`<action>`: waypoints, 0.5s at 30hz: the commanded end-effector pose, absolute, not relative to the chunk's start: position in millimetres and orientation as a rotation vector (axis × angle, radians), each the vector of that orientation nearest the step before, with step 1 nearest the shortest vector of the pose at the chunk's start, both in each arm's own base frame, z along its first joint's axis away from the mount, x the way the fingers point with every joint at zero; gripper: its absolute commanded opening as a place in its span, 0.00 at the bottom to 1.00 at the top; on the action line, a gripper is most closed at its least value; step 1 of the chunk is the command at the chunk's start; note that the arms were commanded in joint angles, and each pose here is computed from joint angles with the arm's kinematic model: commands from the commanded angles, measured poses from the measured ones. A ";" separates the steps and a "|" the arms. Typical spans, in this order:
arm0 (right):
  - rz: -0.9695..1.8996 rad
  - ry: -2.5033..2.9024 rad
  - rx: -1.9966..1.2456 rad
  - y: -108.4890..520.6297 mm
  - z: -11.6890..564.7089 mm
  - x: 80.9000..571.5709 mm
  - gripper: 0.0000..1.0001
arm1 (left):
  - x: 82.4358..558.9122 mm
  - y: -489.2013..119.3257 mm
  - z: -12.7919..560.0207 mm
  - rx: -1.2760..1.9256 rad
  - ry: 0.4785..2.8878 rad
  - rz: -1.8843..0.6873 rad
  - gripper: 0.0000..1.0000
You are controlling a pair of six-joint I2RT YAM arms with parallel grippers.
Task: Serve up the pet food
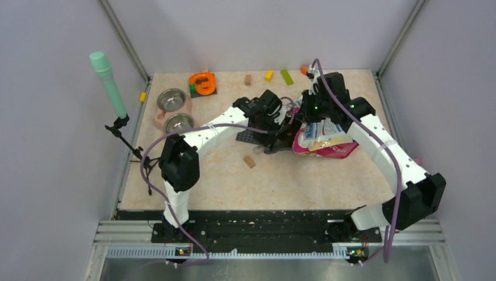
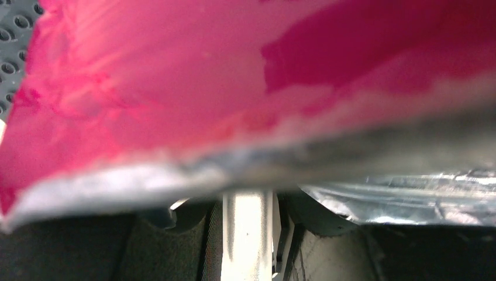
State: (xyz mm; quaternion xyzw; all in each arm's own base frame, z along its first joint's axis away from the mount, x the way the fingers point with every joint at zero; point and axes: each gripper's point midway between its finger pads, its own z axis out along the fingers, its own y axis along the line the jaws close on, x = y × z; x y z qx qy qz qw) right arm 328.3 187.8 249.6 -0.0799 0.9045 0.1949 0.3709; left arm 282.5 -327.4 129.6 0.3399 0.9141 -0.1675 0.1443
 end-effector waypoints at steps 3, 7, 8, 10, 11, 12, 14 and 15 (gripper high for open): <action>0.617 2.133 -0.180 201.6 303.9 342.8 0.00 | 332.8 -388.9 125.4 0.770 2.450 -0.613 0.00; 0.619 2.133 -0.181 201.5 303.0 342.1 0.00 | 356.3 -408.4 134.4 0.673 2.365 -0.653 0.00; 0.620 2.134 -0.183 201.7 302.0 341.9 0.00 | 362.5 -414.9 140.1 0.652 2.318 -0.677 0.00; 0.621 2.140 -0.184 201.6 299.9 341.5 0.00 | 369.5 -418.8 146.6 0.619 2.257 -0.697 0.00; 0.623 2.142 -0.186 202.1 299.3 341.0 0.00 | 371.1 -419.6 149.2 0.615 2.232 -0.704 0.00; 0.624 2.141 -0.187 202.0 299.3 340.3 0.00 | 371.4 -419.3 151.0 0.616 2.214 -0.707 0.00; 0.626 2.145 -0.185 201.5 297.7 338.9 0.00 | 370.3 -417.8 156.7 0.624 2.167 -0.722 0.00; 0.626 2.147 -0.186 201.9 296.8 338.4 0.00 | 369.0 -418.2 161.3 0.633 2.132 -0.739 0.00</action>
